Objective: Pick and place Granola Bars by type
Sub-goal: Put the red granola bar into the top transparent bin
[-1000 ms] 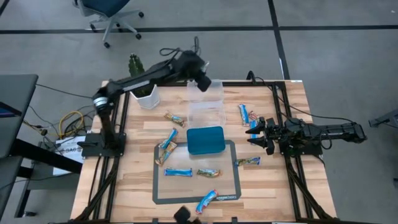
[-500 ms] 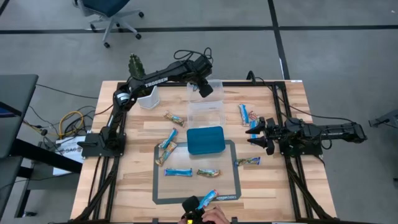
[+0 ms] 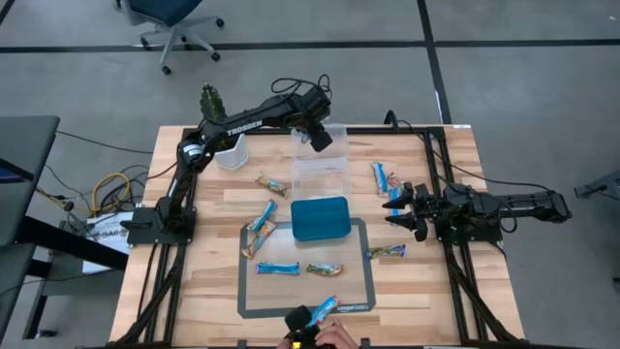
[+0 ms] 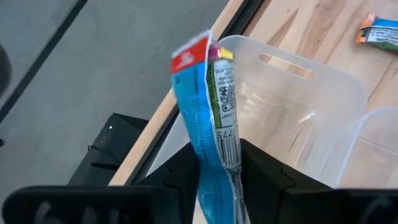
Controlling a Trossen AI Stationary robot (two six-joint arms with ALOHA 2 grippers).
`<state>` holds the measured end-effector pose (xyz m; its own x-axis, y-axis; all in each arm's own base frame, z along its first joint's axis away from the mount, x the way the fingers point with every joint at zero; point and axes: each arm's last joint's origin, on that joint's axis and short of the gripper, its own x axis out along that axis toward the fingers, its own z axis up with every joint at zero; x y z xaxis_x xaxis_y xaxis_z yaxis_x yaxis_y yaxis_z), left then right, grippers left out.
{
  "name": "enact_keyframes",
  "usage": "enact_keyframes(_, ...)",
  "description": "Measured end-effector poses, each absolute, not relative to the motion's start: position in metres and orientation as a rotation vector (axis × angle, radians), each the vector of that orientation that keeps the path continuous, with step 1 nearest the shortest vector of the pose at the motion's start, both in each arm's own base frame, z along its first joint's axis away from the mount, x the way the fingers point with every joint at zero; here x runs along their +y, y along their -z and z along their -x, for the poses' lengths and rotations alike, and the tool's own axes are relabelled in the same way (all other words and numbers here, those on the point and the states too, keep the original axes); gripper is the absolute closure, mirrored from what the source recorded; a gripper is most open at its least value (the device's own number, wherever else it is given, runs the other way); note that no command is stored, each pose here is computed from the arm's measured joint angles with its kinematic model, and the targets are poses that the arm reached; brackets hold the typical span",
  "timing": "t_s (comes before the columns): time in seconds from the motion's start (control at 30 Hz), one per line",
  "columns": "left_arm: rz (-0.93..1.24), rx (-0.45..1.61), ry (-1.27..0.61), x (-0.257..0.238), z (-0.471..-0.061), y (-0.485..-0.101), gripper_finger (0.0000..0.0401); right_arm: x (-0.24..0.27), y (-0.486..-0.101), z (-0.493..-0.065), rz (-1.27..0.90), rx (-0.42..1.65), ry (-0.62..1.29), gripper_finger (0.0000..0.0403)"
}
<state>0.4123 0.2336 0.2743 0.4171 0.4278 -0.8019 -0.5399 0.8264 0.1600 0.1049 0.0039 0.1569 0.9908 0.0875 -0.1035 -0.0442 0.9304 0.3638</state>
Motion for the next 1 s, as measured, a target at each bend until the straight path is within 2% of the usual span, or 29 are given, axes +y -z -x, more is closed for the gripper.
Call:
enact_keyframes(0.23, 0.138, 0.972, -0.599, 0.233, -0.412, -0.274, 0.0257, 0.004, -0.157, -0.105, -0.369, 0.119, -0.067, 0.0182)
enact_keyframes(0.43, 0.143, 0.961, -0.603, 0.229, -0.411, -0.28, 0.025, 0.004, -0.157, -0.105, -0.369, 0.119, -0.067, 0.0182)
enact_keyframes(1.0, 0.132, 0.619, -0.576, 0.164, -0.37, -0.376, 0.025, 0.004, -0.157, -0.105, -0.369, 0.119, -0.067, 0.0182)
